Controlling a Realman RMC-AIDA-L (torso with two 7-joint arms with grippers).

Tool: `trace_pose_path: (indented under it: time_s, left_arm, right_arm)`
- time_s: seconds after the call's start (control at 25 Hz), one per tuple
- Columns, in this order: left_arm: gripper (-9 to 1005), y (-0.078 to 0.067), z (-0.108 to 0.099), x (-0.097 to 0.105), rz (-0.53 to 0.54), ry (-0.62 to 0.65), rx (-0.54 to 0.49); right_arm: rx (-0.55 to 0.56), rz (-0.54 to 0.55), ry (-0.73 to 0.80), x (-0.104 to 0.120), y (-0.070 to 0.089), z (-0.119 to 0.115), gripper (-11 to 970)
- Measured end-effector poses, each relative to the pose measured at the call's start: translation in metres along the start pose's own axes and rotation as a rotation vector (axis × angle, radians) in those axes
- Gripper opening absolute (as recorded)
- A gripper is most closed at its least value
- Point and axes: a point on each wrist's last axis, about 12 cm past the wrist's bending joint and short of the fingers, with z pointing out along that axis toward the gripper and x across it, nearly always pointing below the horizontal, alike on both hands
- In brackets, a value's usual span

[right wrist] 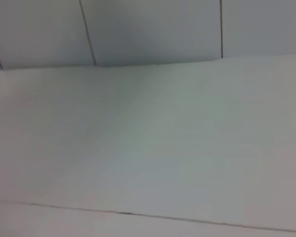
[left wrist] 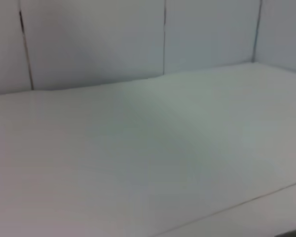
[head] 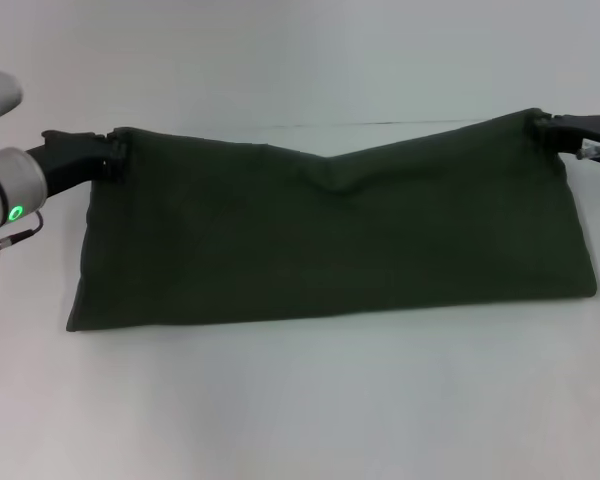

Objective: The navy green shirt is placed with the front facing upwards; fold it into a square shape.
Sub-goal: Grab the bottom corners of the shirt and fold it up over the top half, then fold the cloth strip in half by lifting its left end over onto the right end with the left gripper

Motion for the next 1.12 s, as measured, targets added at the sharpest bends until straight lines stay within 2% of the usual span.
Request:
trace_pose_path:
  time_s: [0.24, 0.56, 0.76, 1.04, 1.12]
  left_arm:
    - [165, -0.002, 0.008, -0.002, 0.013, 0.022, -0.04]
    - [172, -0.004, 0.011, 0.002, -0.005, 0.025, -0.061]
    - [256, -0.005, 0.011, 0.002, 0.002, 0.009, -0.062]
    - [402, 0.001, 0.005, 0.006, -0.052, -0.063, -0.088]
    - [495, 0.003, 0.001, 0.009, -0.059, -0.067, -0.081]
  right_arm:
    - [0.035, -0.033, 0.01, -0.003, 0.007, 0.011, 54]
    - [0.046, 0.016, -0.006, 0.003, 0.007, 0.011, 64]
    - [0.056, 0.028, -0.003, 0.006, 0.003, 0.009, 243]
    - [0.022, 0.059, -0.025, 0.008, 0.001, 0.002, 528]
    - [-0.018, 0.047, -0.035, 0.009, 0.001, -0.003, 612]
